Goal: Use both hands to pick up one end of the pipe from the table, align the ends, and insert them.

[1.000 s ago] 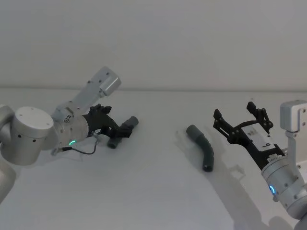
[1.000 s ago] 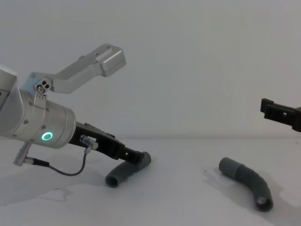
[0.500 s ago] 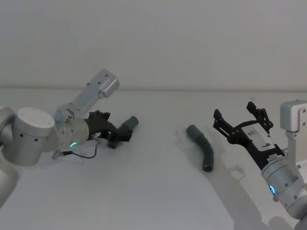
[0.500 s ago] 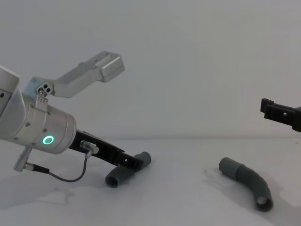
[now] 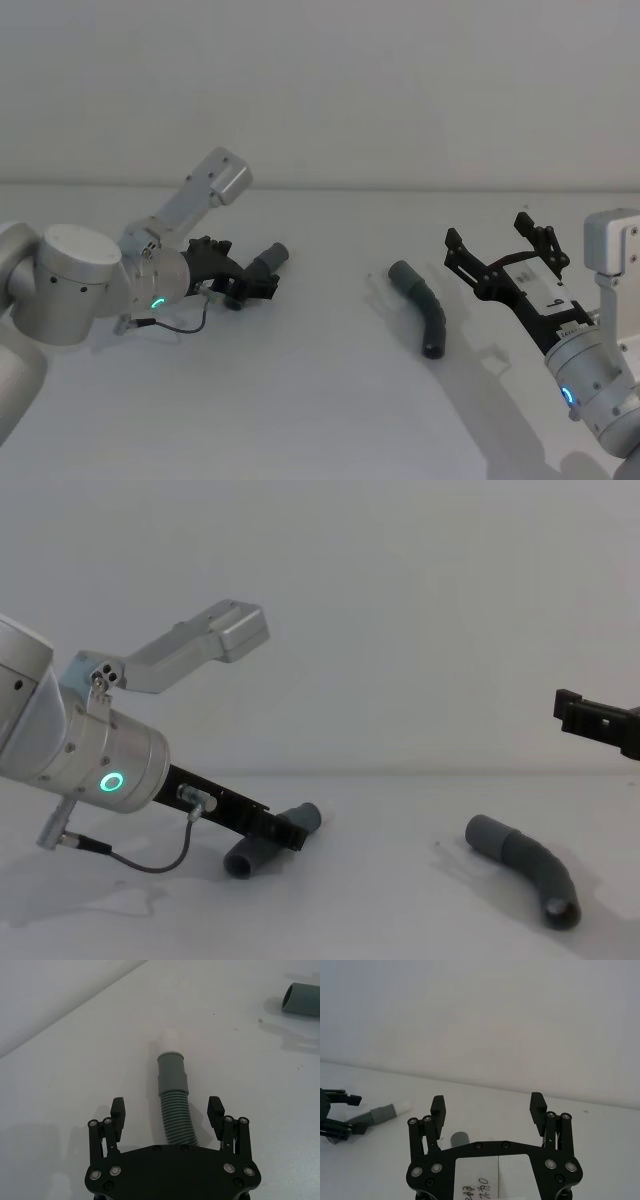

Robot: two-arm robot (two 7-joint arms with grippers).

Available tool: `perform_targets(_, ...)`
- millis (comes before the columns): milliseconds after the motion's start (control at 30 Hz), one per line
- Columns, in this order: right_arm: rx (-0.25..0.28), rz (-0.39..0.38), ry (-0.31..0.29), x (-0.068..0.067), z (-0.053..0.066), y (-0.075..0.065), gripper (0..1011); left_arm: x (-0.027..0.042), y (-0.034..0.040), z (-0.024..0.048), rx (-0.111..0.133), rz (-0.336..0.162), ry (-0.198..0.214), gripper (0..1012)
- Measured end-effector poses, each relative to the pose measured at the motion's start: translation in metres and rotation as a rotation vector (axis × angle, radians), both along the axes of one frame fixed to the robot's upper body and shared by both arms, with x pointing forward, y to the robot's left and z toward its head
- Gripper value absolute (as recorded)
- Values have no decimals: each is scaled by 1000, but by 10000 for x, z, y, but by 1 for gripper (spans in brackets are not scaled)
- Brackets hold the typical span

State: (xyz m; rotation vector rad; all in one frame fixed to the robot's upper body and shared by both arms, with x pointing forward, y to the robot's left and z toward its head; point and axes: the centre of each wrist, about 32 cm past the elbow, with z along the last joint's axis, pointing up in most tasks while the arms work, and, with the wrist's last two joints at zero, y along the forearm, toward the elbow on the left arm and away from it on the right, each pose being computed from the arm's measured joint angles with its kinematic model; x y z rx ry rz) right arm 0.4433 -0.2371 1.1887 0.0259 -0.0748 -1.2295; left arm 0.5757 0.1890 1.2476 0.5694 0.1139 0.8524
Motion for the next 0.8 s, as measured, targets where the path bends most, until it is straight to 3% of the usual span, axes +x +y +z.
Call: perform_targets(800, 0, 0, 0, 0, 0, 0, 1001, 69, -55, -22, -9, 20, 44, 1001)
